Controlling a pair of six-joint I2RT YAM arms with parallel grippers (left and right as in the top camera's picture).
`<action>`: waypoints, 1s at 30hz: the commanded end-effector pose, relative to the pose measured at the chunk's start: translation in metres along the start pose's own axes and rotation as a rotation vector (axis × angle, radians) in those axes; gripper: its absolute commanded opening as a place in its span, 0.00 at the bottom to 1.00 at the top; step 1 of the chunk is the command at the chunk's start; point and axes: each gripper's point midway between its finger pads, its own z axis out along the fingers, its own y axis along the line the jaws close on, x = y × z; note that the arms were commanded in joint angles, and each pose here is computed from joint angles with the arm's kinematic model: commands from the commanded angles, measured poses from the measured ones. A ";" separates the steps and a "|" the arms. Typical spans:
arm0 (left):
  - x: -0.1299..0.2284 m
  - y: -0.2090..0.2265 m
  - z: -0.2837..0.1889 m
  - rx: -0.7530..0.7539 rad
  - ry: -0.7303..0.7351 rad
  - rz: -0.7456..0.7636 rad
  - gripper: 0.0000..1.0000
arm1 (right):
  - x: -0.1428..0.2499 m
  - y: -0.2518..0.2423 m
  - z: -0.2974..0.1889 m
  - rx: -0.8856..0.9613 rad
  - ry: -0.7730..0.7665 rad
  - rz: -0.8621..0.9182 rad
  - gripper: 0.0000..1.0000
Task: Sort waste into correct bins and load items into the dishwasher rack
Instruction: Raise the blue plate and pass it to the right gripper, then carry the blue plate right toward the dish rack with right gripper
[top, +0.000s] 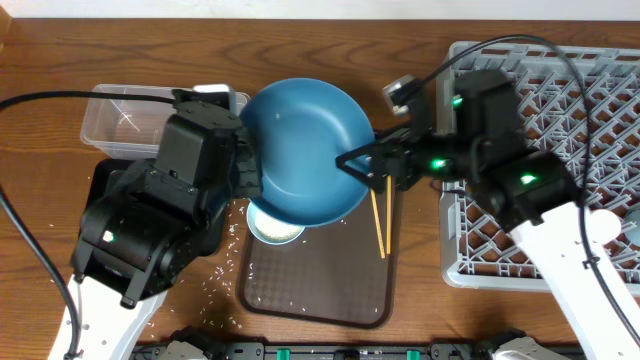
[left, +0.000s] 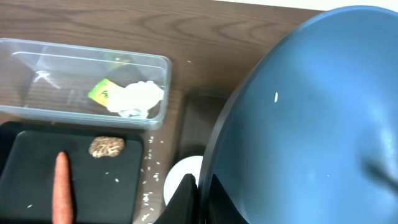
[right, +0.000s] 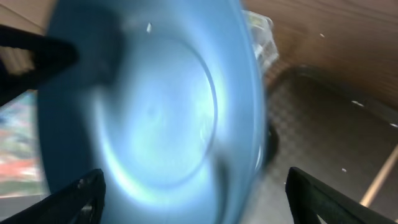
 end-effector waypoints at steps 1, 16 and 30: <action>-0.002 -0.011 -0.001 0.033 -0.009 0.026 0.06 | -0.004 -0.022 0.009 0.199 -0.038 0.028 0.76; -0.004 -0.017 -0.002 0.051 -0.023 0.033 0.40 | -0.008 -0.056 0.000 0.444 -0.096 0.045 0.01; -0.013 -0.018 -0.012 0.074 -0.077 0.049 0.98 | -0.006 -0.167 -0.196 1.459 -0.350 0.159 0.01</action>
